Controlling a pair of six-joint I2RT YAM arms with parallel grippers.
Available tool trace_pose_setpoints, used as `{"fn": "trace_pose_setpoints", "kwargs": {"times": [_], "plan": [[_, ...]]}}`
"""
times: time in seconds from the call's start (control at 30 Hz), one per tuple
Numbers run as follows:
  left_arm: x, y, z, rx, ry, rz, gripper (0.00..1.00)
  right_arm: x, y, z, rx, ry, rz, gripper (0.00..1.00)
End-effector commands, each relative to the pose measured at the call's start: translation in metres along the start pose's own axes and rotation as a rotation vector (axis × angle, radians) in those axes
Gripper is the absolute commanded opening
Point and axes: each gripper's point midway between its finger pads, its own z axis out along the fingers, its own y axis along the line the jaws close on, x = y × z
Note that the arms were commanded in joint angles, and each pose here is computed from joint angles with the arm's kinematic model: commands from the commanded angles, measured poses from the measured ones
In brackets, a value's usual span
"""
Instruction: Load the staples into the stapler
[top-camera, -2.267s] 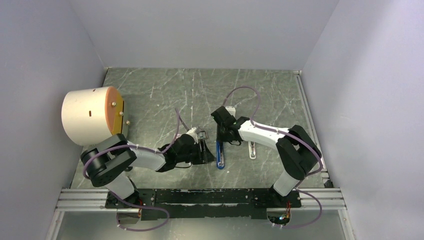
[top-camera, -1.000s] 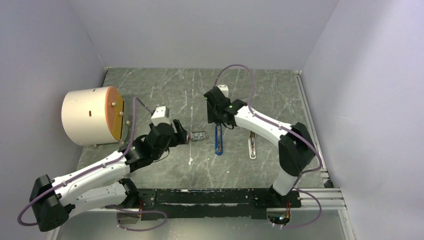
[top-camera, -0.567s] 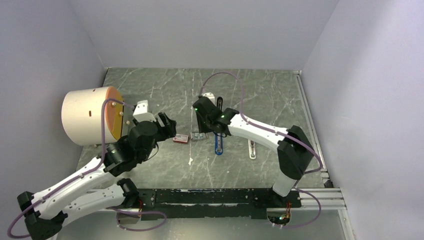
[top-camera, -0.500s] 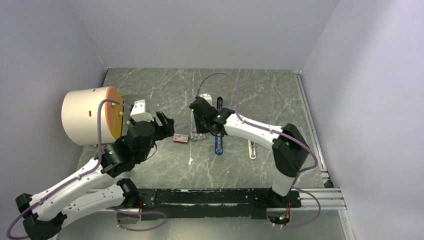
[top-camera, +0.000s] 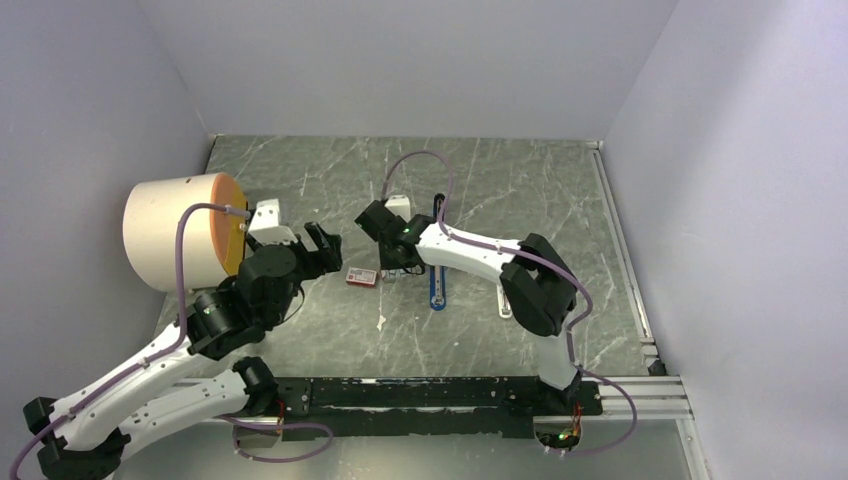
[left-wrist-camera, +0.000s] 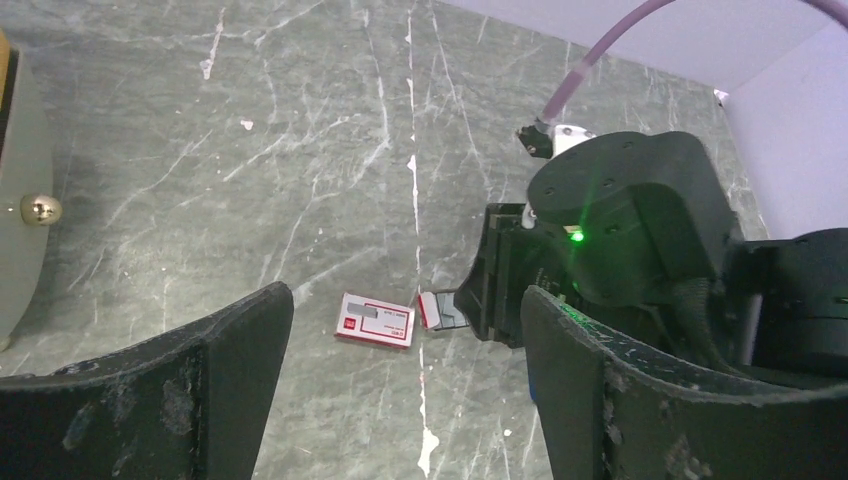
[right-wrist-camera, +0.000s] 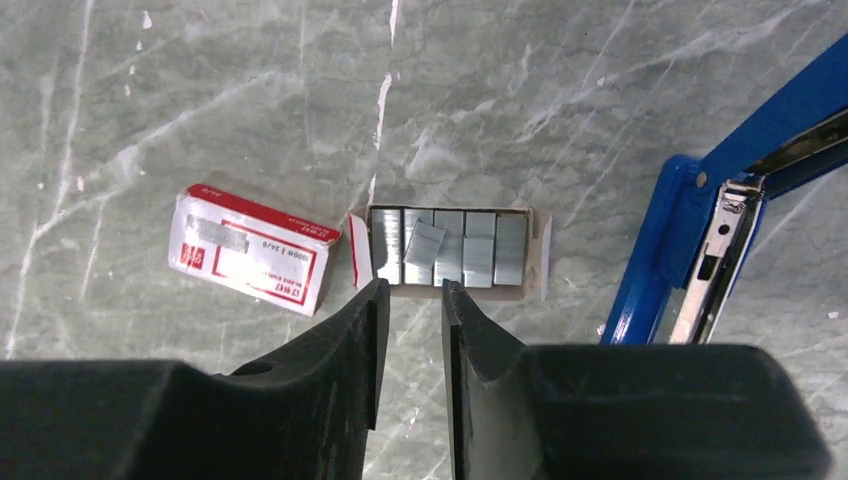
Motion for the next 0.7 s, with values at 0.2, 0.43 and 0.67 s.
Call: {"fn": "trace_pose_setpoints", "kwargs": {"times": [0.2,0.43,0.67], "plan": [[-0.002,0.020,-0.002,-0.072,-0.045,-0.040,0.95,0.003,-0.002,0.015,0.093,-0.004,0.012,0.29],[0.002,0.026,0.001,-0.125,-0.028,-0.035,0.97,0.011,0.004,0.027,0.079,0.020,0.009,0.32],[0.003,0.027,0.002,-0.139,-0.033,-0.031,0.97,0.012,-0.001,0.031,0.119,0.018,-0.003,0.31]]}}
